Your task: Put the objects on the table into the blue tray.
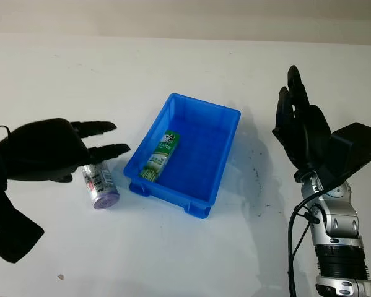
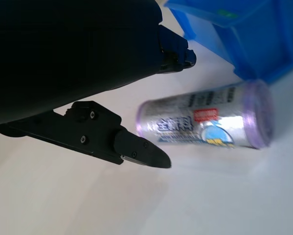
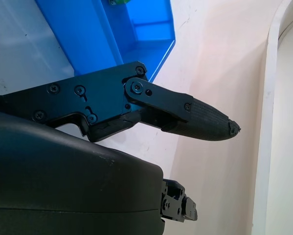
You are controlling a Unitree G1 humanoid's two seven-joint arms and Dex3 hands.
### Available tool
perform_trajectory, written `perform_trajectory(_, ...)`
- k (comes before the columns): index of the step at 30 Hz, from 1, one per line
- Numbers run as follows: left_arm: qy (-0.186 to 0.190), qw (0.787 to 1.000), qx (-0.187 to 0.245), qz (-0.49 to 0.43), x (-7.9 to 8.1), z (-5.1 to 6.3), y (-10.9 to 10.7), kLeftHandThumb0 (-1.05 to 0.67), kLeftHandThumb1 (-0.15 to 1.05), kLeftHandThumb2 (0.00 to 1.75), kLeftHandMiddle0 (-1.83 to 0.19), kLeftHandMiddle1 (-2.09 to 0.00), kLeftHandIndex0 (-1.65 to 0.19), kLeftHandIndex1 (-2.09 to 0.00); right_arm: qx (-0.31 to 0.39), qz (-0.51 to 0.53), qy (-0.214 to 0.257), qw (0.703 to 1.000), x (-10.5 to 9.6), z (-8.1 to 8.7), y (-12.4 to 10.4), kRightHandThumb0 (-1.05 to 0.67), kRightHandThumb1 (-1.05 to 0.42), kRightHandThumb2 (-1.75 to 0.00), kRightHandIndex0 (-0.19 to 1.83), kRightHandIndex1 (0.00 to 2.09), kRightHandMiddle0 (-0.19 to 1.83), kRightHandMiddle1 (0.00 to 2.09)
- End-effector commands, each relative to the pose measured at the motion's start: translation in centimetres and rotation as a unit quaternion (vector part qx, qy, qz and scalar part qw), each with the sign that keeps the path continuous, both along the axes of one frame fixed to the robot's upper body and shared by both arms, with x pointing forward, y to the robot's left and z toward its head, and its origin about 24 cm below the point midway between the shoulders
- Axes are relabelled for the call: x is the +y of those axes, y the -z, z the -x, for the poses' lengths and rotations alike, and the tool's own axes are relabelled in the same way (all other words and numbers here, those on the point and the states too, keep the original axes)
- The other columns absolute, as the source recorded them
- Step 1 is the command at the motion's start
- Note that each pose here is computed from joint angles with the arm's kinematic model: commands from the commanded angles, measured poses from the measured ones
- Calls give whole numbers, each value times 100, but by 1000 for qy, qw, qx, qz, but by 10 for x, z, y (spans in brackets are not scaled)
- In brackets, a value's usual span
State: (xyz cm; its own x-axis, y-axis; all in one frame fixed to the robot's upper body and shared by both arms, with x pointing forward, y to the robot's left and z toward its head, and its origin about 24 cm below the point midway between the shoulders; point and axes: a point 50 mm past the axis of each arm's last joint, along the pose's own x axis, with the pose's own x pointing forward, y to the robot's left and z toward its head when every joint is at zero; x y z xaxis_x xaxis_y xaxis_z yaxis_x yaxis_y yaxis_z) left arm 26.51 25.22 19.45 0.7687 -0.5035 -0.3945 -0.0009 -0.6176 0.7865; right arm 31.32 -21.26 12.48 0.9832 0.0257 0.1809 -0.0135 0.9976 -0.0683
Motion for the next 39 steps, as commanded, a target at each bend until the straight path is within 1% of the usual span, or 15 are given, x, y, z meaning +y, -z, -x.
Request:
perform_trajectory(1, 10, 1000, 13, 1, -3, 3, 1, -45, 91, 4, -11, -6, -12, -6, -7, -1, 6, 1000, -3, 3, -2, -72, -105, -74, -19, 0, -19, 0)
perform_trajectory(7, 19, 997, 48, 49, -5, 10, 3, -52, 86, 4, -16, -7, -16, -7, -7, 0, 2, 1000, -3, 3, -1, -72, -105, -73, -19, 0, -19, 0)
perform_trajectory(12, 35, 996, 55, 63, -7, 16, 8, -53, 85, 5, -26, -9, -24, -11, -5, 1, -1, 1000, -2, 2, -1, -72, -105, -73, -19, 0, -19, 0)
perform_trajectory(17, 54, 993, 54, 89, -4, 16, 20, -47, 84, 5, -55, -17, -55, -25, -8, 2, -1, 1000, -2, 3, -2, -72, -105, -74, -19, 0, -19, 0)
perform_trajectory(18, 60, 993, 53, 89, -3, 17, 23, -40, 85, 5, -63, -20, -63, -32, -8, 1, 0, 1000, -3, 3, -2, -71, -105, -74, -19, 0, -19, 0)
perform_trajectory(19, 66, 993, 47, 82, -2, 16, 26, -35, 87, 5, -66, -24, -63, -45, -9, 0, 1, 1000, -3, 4, -2, -71, -105, -74, -19, 0, -19, 0)
perform_trajectory(20, 72, 994, 40, 75, -2, 16, 28, -28, 91, 5, -66, -36, -59, -64, -9, -1, 2, 1000, -4, 4, -2, -71, -105, -74, -19, 0, -19, 0)
perform_trajectory(21, 76, 995, 33, 63, -1, 16, 31, -22, 93, 5, -62, -58, -56, -80, -9, -2, 2, 1000, -4, 4, -1, -71, -105, -73, -19, 0, -19, 0)
perform_trajectory(23, 84, 995, 20, 47, 0, 15, 36, -11, 96, 5, -51, -124, -50, -121, -10, -5, 3, 1000, -5, 4, -1, -71, -105, -73, -19, 0, -19, 0)
perform_trajectory(25, 86, 996, 11, 37, 3, 13, 42, -3, 98, 6, -50, -172, -45, -168, -11, -6, 2, 1000, -5, 4, -1, -73, -105, -72, -19, 0, -19, 0)
perform_trajectory(26, 88, 995, 7, 35, 5, 13, 45, 0, 100, 6, -51, -190, -44, -187, -11, -5, 1, 1000, -6, 4, -1, -73, -105, -72, -19, 0, -19, 0)
perform_trajectory(27, 91, 995, 2, 34, 7, 12, 47, 0, 102, 7, -60, -202, -48, -200, -10, -5, 1, 1000, -6, 5, 0, -73, -105, -72, -19, 0, -19, 0)
perform_trajectory(31, 109, 993, -24, 24, 9, 8, 53, 1, 105, 17, -93, -209, -68, -209, -9, -6, -3, 1000, -6, 5, 0, -73, -105, -72, -19, 0, -19, 0)
perform_trajectory(35, 129, 990, -54, 17, 10, 4, 53, 1, 104, 17, -88, -209, -60, -209, -8, -6, -8, 1000, -5, 6, 0, -72, -105, -73, -19, 0, -19, 0)
perform_trajectory(39, 140, 986, -89, 5, 11, -2, 49, -2, 103, 11, -74, -209, -45, -209, -7, -10, -8, 1000, -5, 6, 1, -72, -105, -73, -19, 0, -19, 0)
